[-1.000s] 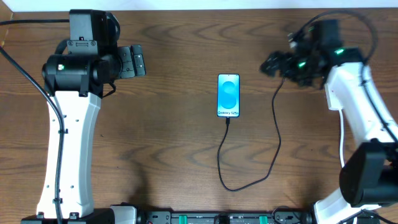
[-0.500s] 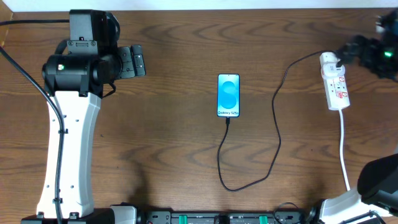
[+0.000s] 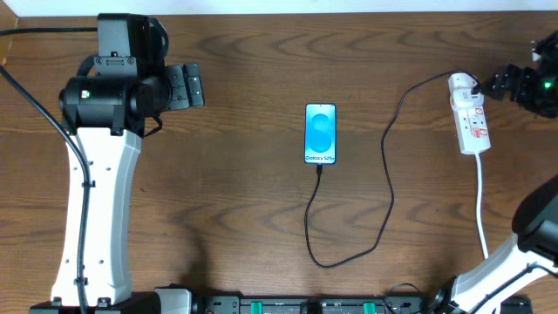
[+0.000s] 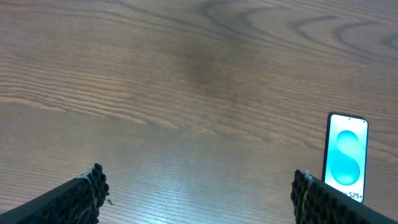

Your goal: Plug charger to phone and switch on socket

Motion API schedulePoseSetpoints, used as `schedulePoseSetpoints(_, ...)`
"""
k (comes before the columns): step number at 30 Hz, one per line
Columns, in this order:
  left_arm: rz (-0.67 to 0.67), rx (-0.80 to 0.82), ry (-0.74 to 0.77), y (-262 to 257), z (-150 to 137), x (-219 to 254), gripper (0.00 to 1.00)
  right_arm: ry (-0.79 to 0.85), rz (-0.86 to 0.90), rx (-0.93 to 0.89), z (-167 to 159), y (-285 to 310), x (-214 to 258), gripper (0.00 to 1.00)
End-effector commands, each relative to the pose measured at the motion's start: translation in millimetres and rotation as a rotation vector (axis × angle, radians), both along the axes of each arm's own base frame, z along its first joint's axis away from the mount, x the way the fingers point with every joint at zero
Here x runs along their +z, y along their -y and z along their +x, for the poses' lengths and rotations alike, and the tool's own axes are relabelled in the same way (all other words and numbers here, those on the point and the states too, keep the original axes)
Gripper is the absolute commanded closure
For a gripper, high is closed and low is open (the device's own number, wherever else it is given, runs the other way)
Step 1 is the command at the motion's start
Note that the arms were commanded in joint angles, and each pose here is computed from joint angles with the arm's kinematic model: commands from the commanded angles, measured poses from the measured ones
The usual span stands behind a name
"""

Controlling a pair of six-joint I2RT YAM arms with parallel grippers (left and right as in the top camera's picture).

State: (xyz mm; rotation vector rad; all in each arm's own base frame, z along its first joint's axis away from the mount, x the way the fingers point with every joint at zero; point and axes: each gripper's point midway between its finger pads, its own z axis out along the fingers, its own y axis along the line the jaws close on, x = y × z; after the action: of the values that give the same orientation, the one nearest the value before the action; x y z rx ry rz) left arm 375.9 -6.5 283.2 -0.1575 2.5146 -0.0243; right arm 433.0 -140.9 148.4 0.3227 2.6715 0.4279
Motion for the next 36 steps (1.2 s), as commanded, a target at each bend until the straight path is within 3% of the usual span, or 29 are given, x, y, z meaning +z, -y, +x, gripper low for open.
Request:
schedulePoseSetpoints(1,0.017,0.008,0.000,-4.0,-0.5,0.7,0.04,-0.013,0.009,0.061,14.4,-11.7,-27.0,0.01)
schedulePoseSetpoints(18,0.017,0.008,0.000,-4.0,-0.6,0.6,0.04,-0.127,0.092,0.108,23.8,-26.1,-110.3,0.01)
schedulePoseSetpoints(22,0.017,0.008,0.000,-4.0,-0.6,0.6,0.04,-0.087,0.147,0.191,26.1,-39.1,-114.5,0.01)
schedulePoseSetpoints(36,0.017,0.008,0.000,-4.0,-0.5,0.7,0.04,-0.072,0.163,0.197,28.5,-41.5,-113.7,0.01)
